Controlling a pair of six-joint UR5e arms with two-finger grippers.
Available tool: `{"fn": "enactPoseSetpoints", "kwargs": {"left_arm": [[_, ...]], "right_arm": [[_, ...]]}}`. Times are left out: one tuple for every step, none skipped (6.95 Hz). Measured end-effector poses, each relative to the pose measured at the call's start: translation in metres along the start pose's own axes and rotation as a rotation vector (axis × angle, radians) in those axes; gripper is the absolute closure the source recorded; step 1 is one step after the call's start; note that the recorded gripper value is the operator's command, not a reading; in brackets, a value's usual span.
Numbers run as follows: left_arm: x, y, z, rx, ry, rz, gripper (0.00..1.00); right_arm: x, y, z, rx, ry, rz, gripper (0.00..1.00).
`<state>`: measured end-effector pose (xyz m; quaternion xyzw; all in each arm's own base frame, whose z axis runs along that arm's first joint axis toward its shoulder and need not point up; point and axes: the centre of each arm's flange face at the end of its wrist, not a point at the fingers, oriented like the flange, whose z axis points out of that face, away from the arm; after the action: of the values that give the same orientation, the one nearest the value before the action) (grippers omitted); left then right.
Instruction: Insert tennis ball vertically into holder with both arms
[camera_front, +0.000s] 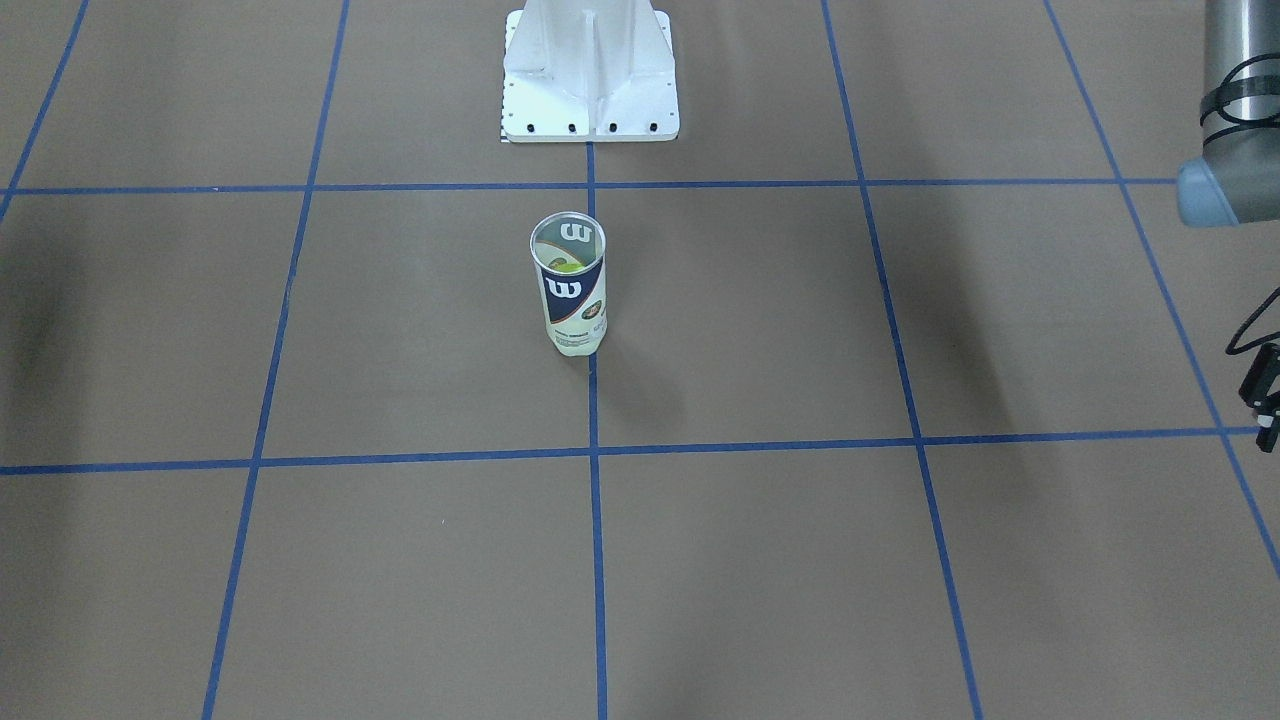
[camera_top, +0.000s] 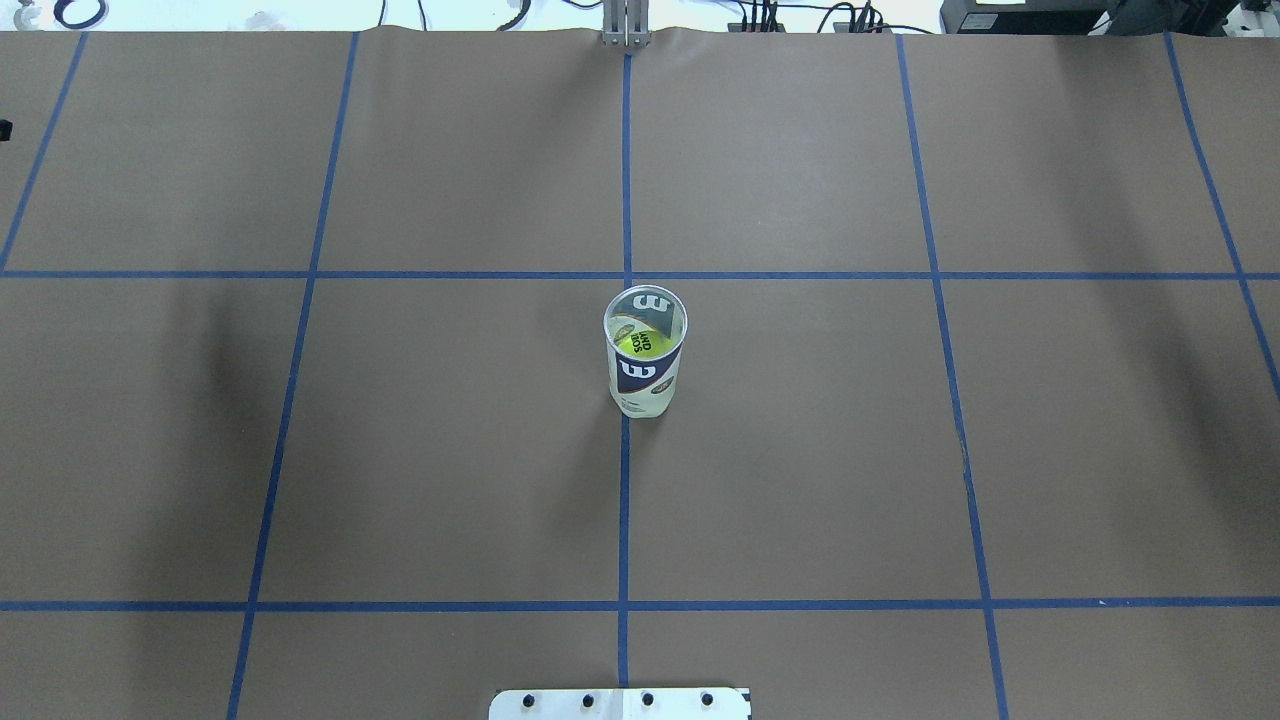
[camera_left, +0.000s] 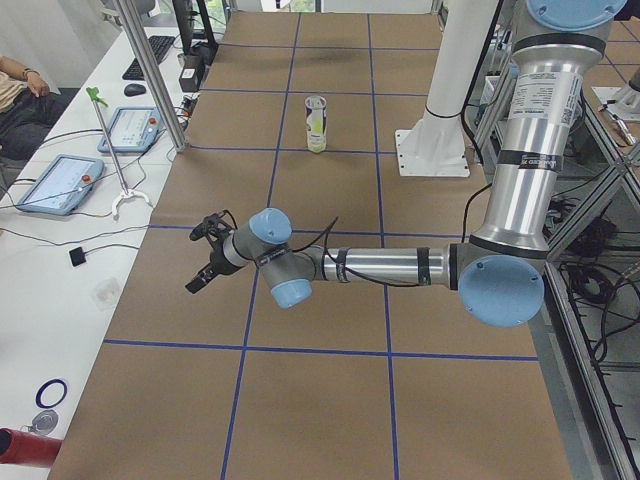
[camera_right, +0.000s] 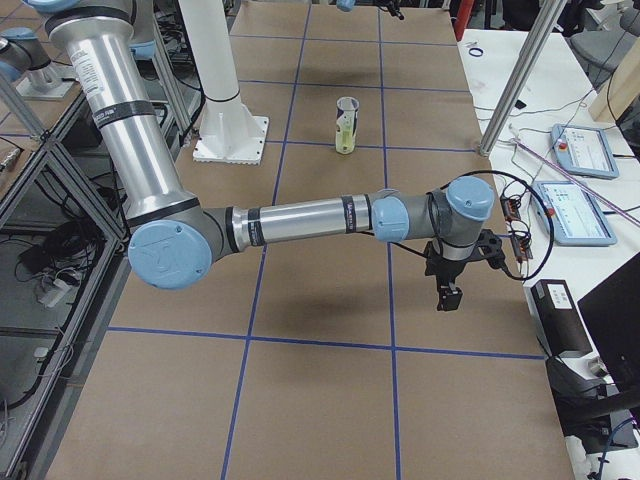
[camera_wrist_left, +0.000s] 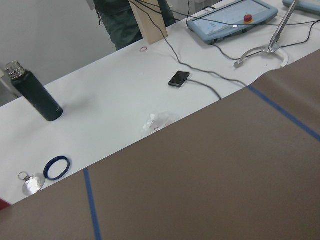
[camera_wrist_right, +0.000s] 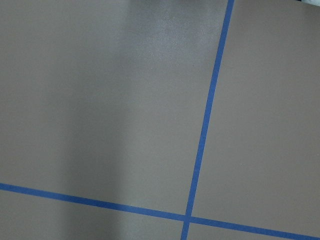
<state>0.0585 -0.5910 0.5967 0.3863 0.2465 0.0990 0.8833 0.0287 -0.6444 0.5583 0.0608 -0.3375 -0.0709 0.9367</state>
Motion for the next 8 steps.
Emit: {"fn": "enactPoseSetpoints", "kwargs": {"left_arm": [[-0.03,0.014,-0.002,-0.134,0.015,0.031,0.0],[-0.053,0.031,-0.005,-0.265,0.058,-0.01,0.0],[-0.075,0.047,-0.011,-0.384,0.106,-0.11,0.0],[-0.095,0.054,-0.017,-0.501,0.133,-0.233,0.0],[-0.109,0.047,-0.02,-0.666,0.14,-0.379,0.0],[-0.113,0.04,-0.023,-0.787,0.143,-0.482,0.0],[-0.113,0.035,-0.027,-0.832,0.158,-0.532,0.0],[-0.113,0.029,-0.032,-0.82,0.19,-0.555,0.0]], "right_arm": [[0.002,0.002,0.002,-0.003,0.001,0.003,0.01],[0.003,0.003,0.004,-0.007,0.002,0.005,0.01],[0.004,0.005,0.006,-0.011,0.003,0.008,0.01],[0.006,0.006,0.008,-0.015,0.004,0.013,0.01],[0.007,0.007,0.009,-0.019,0.003,0.018,0.01],[0.007,0.007,0.01,-0.022,0.003,0.021,0.01],[0.008,0.008,0.011,-0.025,0.002,0.028,0.01],[0.008,0.008,0.012,-0.028,0.002,0.038,0.01]]}}
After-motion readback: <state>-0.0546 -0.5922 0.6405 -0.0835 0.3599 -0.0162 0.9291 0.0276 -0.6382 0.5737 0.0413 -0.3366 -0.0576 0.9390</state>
